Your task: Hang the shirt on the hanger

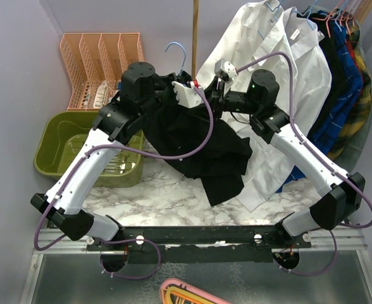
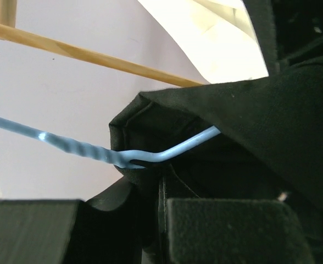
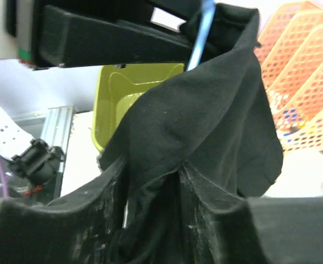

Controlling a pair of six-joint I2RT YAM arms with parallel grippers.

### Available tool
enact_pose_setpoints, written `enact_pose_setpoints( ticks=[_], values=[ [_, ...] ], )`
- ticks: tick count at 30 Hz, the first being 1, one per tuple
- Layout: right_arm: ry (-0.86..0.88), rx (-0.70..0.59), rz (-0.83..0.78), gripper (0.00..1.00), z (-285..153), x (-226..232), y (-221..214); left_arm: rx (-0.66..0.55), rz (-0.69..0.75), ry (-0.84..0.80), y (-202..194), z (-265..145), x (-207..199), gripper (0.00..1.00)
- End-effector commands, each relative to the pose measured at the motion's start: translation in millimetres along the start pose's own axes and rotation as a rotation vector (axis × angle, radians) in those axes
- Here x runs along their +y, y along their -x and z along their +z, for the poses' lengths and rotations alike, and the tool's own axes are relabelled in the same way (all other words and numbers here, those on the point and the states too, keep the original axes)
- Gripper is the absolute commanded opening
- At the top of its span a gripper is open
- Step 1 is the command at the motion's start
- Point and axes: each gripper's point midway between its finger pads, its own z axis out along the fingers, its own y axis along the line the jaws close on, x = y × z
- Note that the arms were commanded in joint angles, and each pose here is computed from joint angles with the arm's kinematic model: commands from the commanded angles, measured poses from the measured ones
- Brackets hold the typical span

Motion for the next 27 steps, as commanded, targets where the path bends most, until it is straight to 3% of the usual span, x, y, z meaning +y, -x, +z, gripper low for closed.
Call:
enact_pose_setpoints(
  ticks=[1, 2, 3, 8, 14, 15, 20, 25, 27],
  values=[
    [-0.125, -0.043, -0.015, 0.17, 4, -23, 12, -0.075, -0.035, 0.061, 22, -10, 23, 0.00],
    [-0.129, -0.053, -0.010, 0.04, 4, -23, 12, -0.074, -0.042, 0.059, 21, -9, 22, 0.00],
    [-0.135, -0.062, -0.004, 0.01, 5, -24, 12, -0.073, -0.052, 0.057, 21, -9, 21, 0.00],
    [-0.161, -0.094, -0.001, 0.01, -8, -13, 3, -0.085, -0.183, -0.004, 24, -9, 6, 0.04],
    [-0.353, 0.011, 0.075, 0.01, -45, -14, -70, -0.145, -0.337, -0.340, 34, -22, -75, 0.49],
    [-0.383, 0.025, 0.088, 0.01, -52, -13, -79, -0.158, -0.343, -0.411, 36, -28, -90, 0.51],
    [-0.490, 0.076, 0.111, 0.01, -83, -2, -101, -0.141, -0.379, -0.535, 27, -47, -113, 0.58],
    [-0.557, 0.099, 0.127, 0.01, -109, 13, -104, -0.090, -0.564, -0.519, -37, -52, -90, 0.59],
    [-0.559, 0.108, 0.123, 0.01, -117, 22, -104, -0.128, -0.617, -0.566, -45, -59, -89, 0.58]
  ],
)
